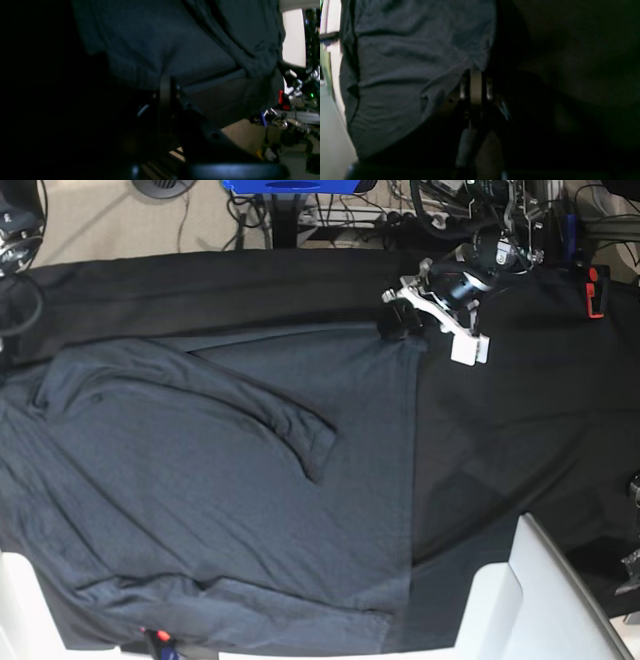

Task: Fold the T-shirt properly
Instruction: 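Pull the held shirt edge outward with the left gripper to spread it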

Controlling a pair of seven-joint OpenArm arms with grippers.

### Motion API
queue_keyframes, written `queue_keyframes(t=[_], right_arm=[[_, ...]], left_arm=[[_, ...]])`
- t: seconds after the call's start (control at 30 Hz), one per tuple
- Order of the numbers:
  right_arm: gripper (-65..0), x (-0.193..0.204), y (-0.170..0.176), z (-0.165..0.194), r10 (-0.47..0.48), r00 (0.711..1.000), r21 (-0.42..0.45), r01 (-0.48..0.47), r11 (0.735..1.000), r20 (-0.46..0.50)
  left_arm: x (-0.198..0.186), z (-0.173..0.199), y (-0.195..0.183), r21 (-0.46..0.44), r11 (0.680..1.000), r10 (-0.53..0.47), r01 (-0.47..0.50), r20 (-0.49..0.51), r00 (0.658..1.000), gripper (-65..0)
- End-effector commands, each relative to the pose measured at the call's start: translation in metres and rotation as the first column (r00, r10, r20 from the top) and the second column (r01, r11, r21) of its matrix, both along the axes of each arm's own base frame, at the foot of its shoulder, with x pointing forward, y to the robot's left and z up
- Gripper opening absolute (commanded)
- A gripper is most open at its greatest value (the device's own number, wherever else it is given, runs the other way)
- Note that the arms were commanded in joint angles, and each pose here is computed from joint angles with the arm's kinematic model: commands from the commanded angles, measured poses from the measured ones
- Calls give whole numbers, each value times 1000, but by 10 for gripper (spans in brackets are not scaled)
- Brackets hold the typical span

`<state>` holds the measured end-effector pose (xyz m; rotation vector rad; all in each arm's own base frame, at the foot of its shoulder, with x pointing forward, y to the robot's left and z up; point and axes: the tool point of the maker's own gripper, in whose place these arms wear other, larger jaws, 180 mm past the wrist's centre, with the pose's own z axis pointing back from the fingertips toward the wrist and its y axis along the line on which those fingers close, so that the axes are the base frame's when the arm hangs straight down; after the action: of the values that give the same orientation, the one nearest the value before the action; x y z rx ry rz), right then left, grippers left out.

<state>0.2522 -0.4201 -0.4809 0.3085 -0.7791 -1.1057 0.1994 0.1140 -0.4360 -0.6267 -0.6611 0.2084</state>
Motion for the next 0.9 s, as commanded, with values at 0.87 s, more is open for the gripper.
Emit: queue_keyframes(t=[0.87], right_arm=[[-650,-63,15,25,161,973,-89,-178,980,-166]], left_arm=[[-39,23,68,144,986,88,-82,-31,996,-650]])
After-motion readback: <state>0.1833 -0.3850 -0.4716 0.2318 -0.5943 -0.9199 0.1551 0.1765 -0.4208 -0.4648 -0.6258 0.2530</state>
